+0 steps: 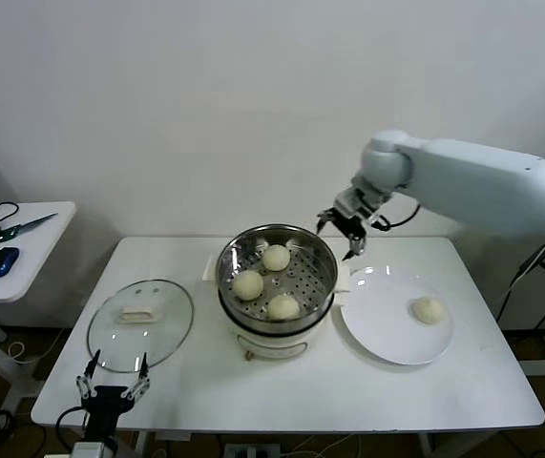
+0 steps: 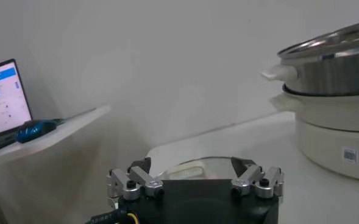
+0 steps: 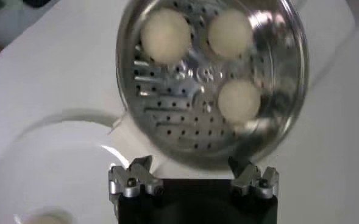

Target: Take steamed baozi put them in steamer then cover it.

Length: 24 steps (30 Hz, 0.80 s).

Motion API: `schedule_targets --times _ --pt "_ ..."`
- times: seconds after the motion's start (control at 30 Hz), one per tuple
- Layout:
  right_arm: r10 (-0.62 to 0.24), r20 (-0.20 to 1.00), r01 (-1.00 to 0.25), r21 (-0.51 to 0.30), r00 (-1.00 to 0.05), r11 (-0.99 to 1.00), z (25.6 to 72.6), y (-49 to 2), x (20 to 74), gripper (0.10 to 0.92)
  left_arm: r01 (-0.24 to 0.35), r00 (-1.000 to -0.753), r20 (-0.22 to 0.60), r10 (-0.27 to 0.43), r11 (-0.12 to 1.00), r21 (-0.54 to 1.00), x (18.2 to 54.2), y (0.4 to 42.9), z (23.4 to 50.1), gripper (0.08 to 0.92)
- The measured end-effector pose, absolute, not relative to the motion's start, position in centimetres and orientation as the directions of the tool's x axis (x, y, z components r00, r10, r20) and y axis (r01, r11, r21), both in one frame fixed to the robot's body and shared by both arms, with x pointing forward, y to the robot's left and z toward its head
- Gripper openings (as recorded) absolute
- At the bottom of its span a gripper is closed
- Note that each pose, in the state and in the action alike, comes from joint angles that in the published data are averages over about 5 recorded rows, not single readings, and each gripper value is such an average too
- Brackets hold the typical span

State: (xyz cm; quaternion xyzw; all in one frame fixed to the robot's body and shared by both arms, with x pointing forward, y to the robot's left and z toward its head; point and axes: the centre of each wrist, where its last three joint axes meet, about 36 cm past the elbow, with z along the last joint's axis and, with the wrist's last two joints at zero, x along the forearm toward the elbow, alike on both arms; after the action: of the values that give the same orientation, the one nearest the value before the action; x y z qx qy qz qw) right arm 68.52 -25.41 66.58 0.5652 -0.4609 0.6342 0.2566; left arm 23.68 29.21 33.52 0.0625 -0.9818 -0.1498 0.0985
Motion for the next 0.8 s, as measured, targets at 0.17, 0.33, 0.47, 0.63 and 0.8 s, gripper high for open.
schedule_targets --times 0.17,0.33,0.47,0.63,0.8 --pt "-0.160 0.962 -0.925 -0.258 -0.220 -0.280 64.2 -31.8 68.1 0.823 -0.094 -0.974 0.168 -0.151 0.947 0.306 23.9 29.2 33.7 0.823" --pt "-0.119 0.971 -0.959 -0.225 -0.206 -0.174 60.9 -37.0 67.3 0.823 -0.097 -0.975 0.164 -0.152 0.947 0.305 24.2 29.0 33.7 0.823" --pt "-0.091 0.977 -0.971 -0.204 -0.194 -0.122 58.0 -39.9 66.7 0.823 -0.095 -0.974 0.167 -0.151 0.947 0.307 24.3 28.7 33.7 0.823" --pt "-0.057 0.983 -0.981 -0.180 -0.176 -0.077 54.3 -42.6 66.1 0.823 -0.097 -0.972 0.176 -0.158 0.945 0.313 24.0 28.8 33.5 0.823" --pt "-0.036 0.987 -0.986 -0.161 -0.159 -0.048 51.2 -44.3 65.8 0.823 -0.099 -0.969 0.186 -0.165 0.943 0.319 23.8 29.1 33.2 0.823"
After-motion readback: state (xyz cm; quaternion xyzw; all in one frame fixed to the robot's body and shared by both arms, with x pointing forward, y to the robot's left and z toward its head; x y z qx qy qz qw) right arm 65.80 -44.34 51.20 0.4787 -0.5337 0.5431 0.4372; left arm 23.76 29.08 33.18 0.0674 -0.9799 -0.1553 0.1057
